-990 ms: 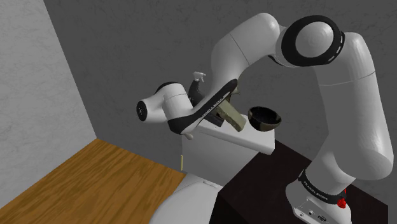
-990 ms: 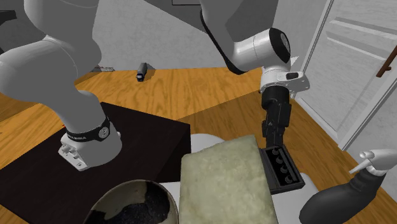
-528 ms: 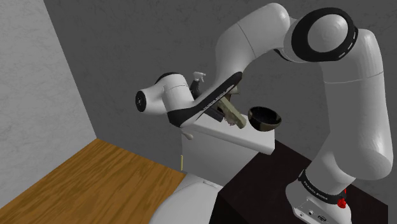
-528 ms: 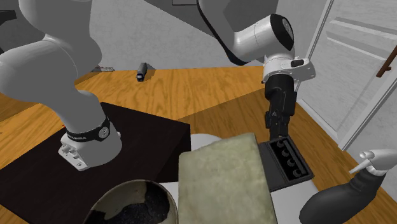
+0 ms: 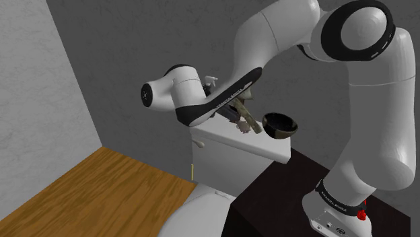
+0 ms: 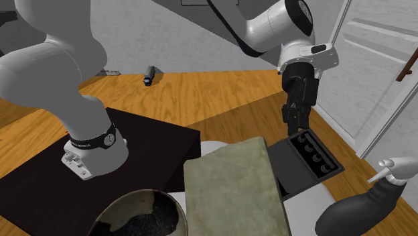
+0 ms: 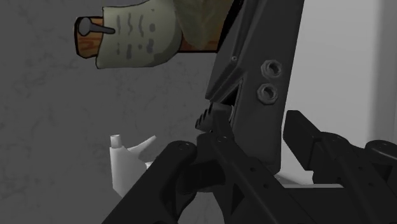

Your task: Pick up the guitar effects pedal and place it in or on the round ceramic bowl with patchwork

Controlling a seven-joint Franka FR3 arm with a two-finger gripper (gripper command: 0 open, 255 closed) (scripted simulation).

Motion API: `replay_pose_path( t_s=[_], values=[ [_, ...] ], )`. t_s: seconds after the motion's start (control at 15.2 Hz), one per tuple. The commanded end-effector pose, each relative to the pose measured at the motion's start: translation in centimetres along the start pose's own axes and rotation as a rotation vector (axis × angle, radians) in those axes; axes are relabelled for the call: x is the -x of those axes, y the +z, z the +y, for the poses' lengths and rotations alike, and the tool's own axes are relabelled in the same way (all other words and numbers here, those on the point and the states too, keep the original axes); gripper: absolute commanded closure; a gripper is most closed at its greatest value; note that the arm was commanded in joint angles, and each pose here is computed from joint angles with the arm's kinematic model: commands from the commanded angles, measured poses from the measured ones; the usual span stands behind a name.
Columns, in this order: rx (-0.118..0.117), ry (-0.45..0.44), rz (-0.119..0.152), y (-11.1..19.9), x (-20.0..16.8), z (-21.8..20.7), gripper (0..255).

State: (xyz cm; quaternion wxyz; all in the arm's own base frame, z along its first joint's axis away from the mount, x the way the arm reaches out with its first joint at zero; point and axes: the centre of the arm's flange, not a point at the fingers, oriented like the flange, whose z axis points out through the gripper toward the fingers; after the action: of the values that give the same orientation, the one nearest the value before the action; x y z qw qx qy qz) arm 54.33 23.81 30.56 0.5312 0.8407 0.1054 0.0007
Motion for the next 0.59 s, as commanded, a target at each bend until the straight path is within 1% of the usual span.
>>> replay_pose_path(
  t_s=[0.0, 0.2, 0.53],
  values=[
    [0.001, 0.001, 0.000, -0.4, 0.1, 1.1, 255],
    [0.001, 0.001, 0.000, -1.0, 0.2, 2.3, 255],
    [0.001, 0.001, 0.000, 2.7, 5.6, 3.6, 255]
  ],
)
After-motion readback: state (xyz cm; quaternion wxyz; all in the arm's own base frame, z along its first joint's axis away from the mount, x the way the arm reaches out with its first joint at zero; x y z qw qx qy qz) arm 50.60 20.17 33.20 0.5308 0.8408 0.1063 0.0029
